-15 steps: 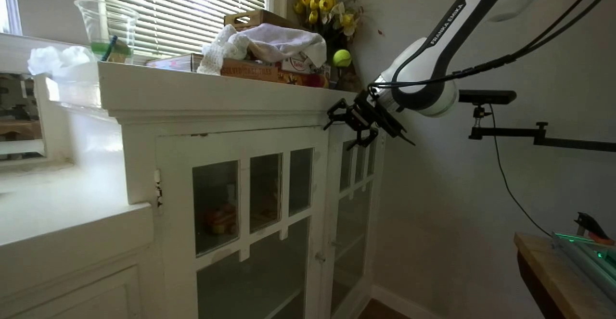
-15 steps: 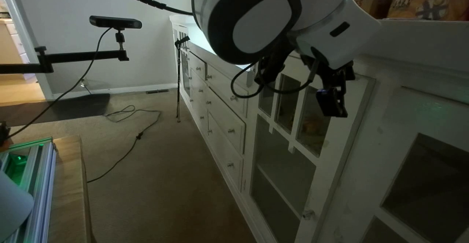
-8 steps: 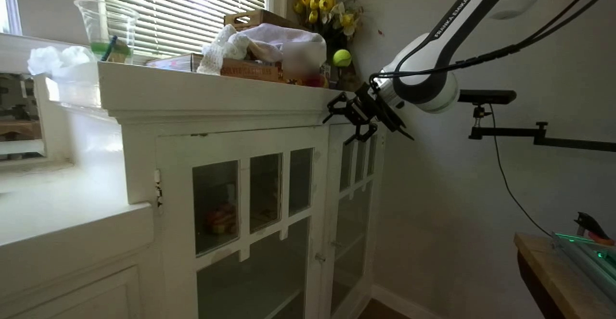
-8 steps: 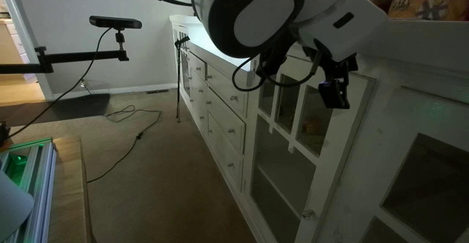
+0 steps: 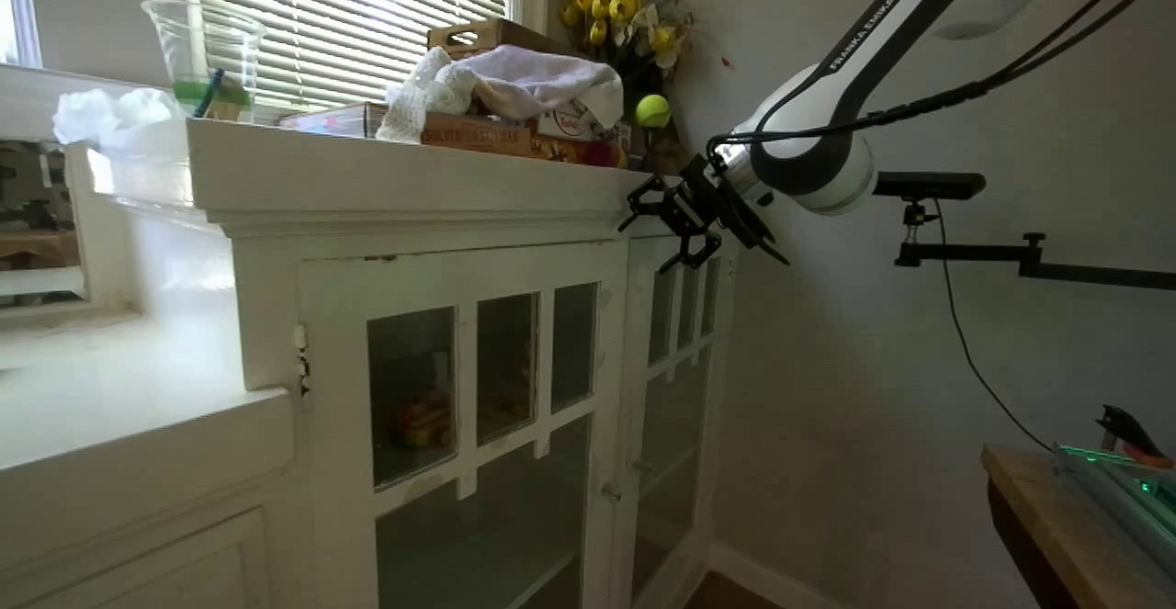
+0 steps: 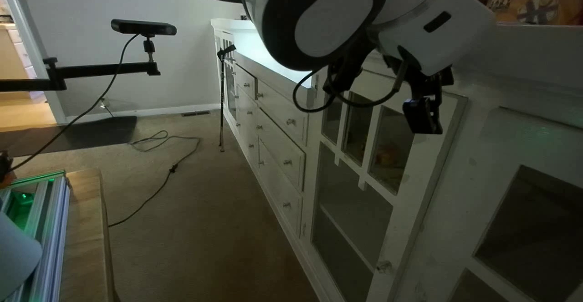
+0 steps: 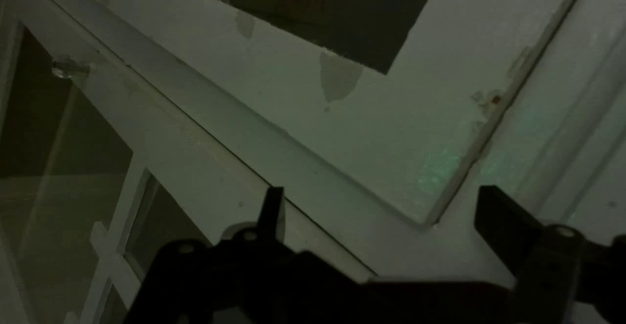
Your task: Open the left cabinet door
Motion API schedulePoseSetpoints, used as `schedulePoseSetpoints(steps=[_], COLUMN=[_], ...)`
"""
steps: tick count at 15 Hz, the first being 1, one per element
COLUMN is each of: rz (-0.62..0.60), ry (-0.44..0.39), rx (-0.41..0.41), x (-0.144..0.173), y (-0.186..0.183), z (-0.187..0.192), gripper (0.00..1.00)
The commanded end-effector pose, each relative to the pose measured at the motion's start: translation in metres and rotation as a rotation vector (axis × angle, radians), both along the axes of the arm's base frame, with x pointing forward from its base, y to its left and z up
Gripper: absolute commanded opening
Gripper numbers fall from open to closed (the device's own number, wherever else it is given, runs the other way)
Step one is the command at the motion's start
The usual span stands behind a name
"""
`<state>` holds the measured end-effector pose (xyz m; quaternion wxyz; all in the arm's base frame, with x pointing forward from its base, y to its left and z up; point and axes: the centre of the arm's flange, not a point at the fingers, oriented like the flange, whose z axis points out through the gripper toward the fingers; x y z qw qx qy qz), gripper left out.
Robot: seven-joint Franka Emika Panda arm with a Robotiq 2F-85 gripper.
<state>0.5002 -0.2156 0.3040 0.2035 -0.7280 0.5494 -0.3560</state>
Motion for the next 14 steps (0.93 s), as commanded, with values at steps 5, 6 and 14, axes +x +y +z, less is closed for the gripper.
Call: schedulePoseSetpoints(steps=[5,6,14], rz=[0.042,0.045,0.070], ry=[-0.021,-0.021,0.050], rx=[0.007,0.006,0.026], x=[0.018,0.020,0.019], y=[-0.009,-0.009,-0.010], z=[-0.005,-0.005,-0.015], gripper=[1.00,1.00,1.00])
